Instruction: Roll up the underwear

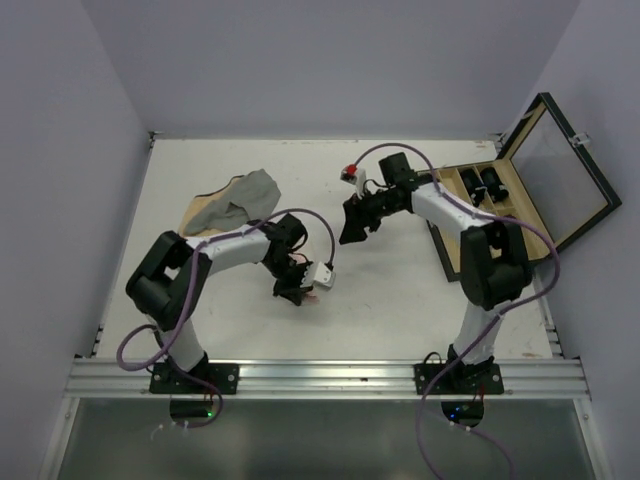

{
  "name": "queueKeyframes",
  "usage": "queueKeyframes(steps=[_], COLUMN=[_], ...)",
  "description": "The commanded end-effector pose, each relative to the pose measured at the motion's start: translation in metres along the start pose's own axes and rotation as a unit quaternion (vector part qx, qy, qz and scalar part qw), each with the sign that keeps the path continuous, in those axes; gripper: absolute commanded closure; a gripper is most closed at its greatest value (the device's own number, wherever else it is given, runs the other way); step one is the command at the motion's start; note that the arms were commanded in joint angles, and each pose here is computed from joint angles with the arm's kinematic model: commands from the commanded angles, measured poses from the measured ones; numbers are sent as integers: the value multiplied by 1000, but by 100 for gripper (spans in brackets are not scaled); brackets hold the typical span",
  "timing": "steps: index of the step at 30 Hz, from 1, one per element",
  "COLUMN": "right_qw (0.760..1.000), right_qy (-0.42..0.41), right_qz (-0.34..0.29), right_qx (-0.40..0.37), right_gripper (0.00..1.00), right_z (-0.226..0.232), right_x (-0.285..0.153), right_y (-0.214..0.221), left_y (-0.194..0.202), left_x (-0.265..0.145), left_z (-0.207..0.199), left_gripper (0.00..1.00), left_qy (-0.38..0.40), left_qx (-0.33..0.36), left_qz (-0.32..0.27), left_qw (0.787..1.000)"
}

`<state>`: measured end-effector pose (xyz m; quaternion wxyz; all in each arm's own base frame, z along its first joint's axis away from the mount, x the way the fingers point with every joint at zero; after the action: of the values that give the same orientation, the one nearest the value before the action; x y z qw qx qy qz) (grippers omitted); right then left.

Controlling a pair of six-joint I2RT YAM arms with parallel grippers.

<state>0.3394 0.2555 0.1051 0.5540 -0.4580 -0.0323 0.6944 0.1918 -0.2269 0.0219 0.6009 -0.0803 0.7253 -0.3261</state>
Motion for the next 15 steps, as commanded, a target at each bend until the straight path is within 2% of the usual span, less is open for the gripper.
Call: queueKeyframes(steps=[1, 3, 4, 5, 6, 8, 11, 15], right_qw=[995, 992, 989, 988, 987, 983, 975, 954], right_qy=[10, 7, 12, 12, 11, 5, 20, 14], right_qz=[-12, -18, -28, -23, -23, -25, 3, 50], right_qx=[-101, -125, -144, -153, -159, -179, -220, -295], right_gripper=[36, 43, 49, 52, 54, 55, 57, 59], right_z=[38, 51, 63, 66, 70, 84, 96, 123], right_x=[-40, -52, -64, -66, -69, -77, -69, -30], right_y=[7, 13, 13, 22, 26, 37, 51, 73], left_y=[19, 16, 17, 23, 22, 36, 47, 51], left_x=[16, 17, 15, 20, 19, 22, 28, 32], left_z=[-59, -40, -34, -37, -23, -17, -3, 11], left_gripper=[100, 100, 100, 100, 100, 100, 100, 98], left_qy=[168, 176, 182, 211, 205, 223, 237, 245], left_qx=[-168, -187, -207, -232, -233, -266, -288, -291], left_qz=[4, -13, -33, -38, -50, -58, -66, -73], left_qw=[971, 966, 961, 949, 949, 936, 925, 922])
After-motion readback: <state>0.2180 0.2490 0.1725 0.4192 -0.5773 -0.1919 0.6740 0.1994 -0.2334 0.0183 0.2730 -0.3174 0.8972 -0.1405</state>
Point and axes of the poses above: each gripper's point midway between its finger pads, its own x axis out along the fingers, its own z axis along the line the jaws close on, y = z × x, the point moved 1 cm from there along -x, back along the fingers, and after that the axes turned 10 degrees about x, right-handed, at the moved point
